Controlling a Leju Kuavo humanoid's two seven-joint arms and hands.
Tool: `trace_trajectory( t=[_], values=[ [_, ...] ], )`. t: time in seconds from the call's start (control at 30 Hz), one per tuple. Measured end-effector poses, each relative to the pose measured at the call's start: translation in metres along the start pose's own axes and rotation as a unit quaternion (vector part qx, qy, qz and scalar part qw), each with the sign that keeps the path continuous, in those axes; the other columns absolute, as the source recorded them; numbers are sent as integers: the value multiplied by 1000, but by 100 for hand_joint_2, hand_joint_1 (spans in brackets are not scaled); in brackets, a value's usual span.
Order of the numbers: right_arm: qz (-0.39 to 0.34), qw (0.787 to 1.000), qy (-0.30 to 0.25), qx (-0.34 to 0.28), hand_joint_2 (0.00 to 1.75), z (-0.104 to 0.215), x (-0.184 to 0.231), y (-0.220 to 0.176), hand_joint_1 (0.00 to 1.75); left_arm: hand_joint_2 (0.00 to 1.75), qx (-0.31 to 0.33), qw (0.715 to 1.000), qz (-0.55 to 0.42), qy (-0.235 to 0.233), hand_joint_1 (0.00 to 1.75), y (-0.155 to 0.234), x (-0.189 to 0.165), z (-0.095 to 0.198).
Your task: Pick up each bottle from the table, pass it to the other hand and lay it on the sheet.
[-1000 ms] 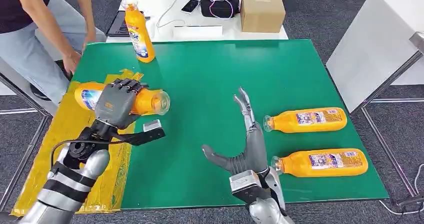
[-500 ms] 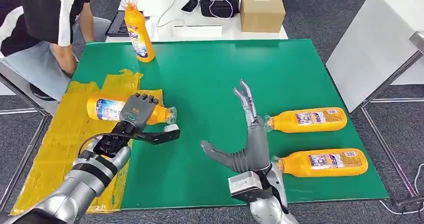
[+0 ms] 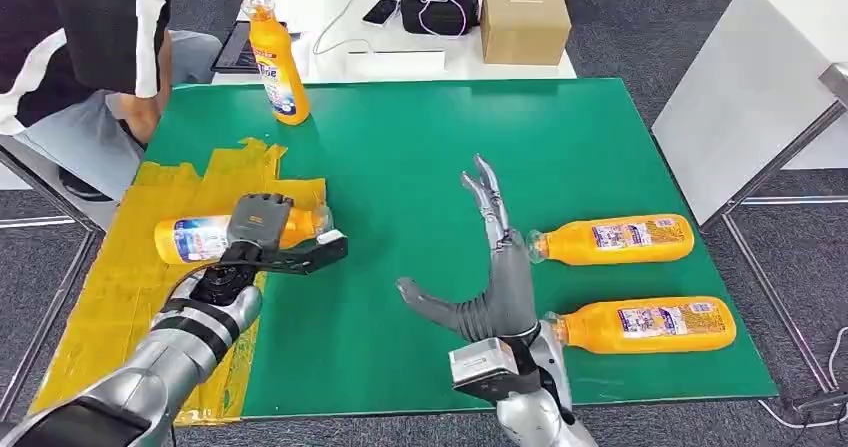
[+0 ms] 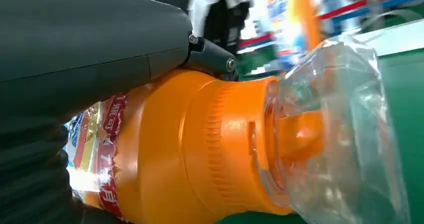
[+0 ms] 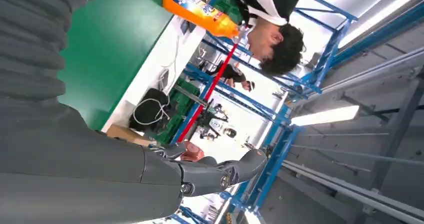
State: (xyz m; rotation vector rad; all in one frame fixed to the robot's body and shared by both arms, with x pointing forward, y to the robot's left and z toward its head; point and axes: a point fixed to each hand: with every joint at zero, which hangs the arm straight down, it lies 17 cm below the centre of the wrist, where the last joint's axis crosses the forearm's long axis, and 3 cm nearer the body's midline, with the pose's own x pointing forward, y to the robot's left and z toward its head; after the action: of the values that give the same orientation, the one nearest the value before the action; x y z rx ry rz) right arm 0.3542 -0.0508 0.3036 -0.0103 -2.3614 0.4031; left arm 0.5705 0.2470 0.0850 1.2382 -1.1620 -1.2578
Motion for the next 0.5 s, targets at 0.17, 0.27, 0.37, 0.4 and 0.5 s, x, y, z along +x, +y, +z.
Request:
trace_trajectory(
  t=[0.17, 0.27, 0.37, 0.4, 0.5],
  values=[
    [2, 1000, 1, 2, 175, 0, -1, 1, 0, 175, -10, 1000, 8, 24, 0, -8, -17, -1],
    [2, 1000, 2, 3, 175, 0, -1, 2, 0, 175, -15, 999, 21, 30, 0, -12, -22, -1],
    [1, 1000, 4, 3, 175, 0, -2, 2, 0, 175, -14, 999, 34, 38, 0, -12, -26, -1],
    [0, 1000, 4, 3, 175, 0, -3, 2, 0, 175, -15, 998, 35, 40, 0, -13, -27, -1],
    [1, 1000, 5, 3, 175, 0, -3, 2, 0, 175, -18, 998, 41, 45, 0, -14, -29, 0]
  ],
)
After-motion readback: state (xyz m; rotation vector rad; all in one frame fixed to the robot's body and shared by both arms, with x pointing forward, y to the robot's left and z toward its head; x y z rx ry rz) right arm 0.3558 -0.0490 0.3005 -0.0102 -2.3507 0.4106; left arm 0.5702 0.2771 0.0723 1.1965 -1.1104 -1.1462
